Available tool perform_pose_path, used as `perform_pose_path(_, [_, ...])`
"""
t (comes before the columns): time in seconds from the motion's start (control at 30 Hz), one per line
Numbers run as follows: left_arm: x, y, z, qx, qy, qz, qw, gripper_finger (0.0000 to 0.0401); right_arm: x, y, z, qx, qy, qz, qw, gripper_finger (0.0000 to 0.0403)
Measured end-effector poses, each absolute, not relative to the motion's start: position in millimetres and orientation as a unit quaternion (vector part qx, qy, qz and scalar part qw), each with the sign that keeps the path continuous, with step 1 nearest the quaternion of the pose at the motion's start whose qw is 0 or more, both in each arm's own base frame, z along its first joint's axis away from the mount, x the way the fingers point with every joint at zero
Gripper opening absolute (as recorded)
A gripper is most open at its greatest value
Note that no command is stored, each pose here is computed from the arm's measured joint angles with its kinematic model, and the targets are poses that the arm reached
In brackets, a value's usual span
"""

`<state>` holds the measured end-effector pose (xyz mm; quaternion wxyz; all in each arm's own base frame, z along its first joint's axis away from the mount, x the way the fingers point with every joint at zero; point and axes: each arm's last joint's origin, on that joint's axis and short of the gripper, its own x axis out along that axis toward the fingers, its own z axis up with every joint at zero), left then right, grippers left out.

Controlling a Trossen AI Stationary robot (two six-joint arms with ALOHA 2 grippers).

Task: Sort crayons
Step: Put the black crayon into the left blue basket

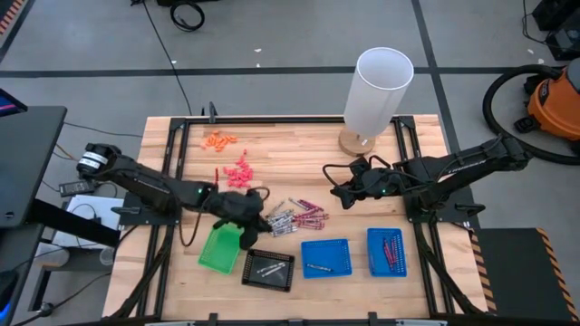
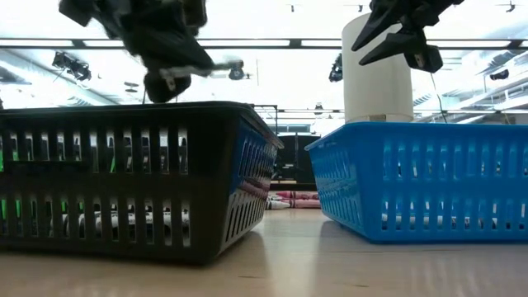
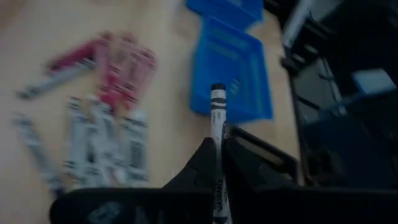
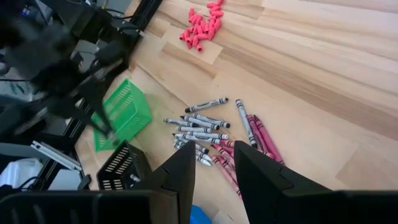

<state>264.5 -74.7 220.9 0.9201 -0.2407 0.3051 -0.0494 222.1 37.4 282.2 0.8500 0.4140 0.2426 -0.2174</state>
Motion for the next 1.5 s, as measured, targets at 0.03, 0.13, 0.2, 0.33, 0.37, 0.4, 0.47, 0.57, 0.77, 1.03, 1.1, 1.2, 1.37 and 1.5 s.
perform_pose_path(0.03, [263, -80, 221, -0.238, 0.309, -0.059, 0.919, 0.0015, 222, 37, 282, 0.413, 0.24, -0.22, 0.85, 0.0118])
perform_pose_path(0.13, [260, -93, 216, -0.241, 0.325, -0.067, 0.912, 0.0016, 223, 37, 283, 0.413, 0.232, -0.223, 0.852, 0.0118])
perform_pose_path(0.2, [261, -101, 213, -0.249, 0.327, -0.071, 0.909, 0.0017, 223, 37, 284, 0.414, 0.23, -0.223, 0.852, 0.0118])
perform_pose_path(0.33, [261, -113, 203, -0.251, 0.346, -0.078, 0.901, 0.0017, 223, 37, 284, 0.414, 0.228, -0.224, 0.853, 0.0118])
perform_pose_path(0.37, [262, -114, 201, -0.254, 0.349, -0.076, 0.899, 0.0017, 223, 37, 284, 0.414, 0.228, -0.224, 0.853, 0.0118])
perform_pose_path(0.4, [262, -114, 200, -0.258, 0.352, -0.071, 0.897, 0.0017, 224, 37, 284, 0.415, 0.225, -0.223, 0.853, 0.0118])
perform_pose_path(0.47, [266, -114, 197, -0.265, 0.35, -0.065, 0.896, 0.0018, 224, 37, 285, 0.416, 0.22, -0.221, 0.854, 0.0118])
perform_pose_path(0.57, [276, -114, 194, -0.256, 0.354, -0.06, 0.898, 0.0018, 225, 37, 286, 0.419, 0.213, -0.218, 0.855, 0.0118])
perform_pose_path(0.77, [318, -117, 194, -0.197, 0.345, -0.068, 0.915, 0.0018, 225, 36, 287, 0.423, 0.195, -0.234, 0.854, 0.0118])
perform_pose_path(1.03, [399, -108, 193, -0.164, 0.335, -0.081, 0.924, 0.0018, 225, 36, 286, 0.425, 0.199, -0.236, 0.851, 0.0118])
perform_pose_path(1.1, [417, -107, 192, -0.164, 0.336, -0.095, 0.923, 0.0018, 224, 36, 285, 0.422, 0.206, -0.238, 0.85, 0.0118])
perform_pose_path(1.2, [438, -110, 186, -0.171, 0.348, -0.118, 0.914, 0.0018, 224, 36, 285, 0.421, 0.209, -0.24, 0.85, 0.0118])
perform_pose_path(1.37, [452, -114, 170, -0.177, 0.385, -0.135, 0.896, 0.0031, 223, 36, 284, 0.42, 0.211, -0.241, 0.849, 0.0118])
perform_pose_path(1.5, [452, -114, 174, -0.171, 0.385, -0.143, 0.896, 0.0079, 222, 36, 283, 0.417, 0.218, -0.244, 0.848, 0.0118])
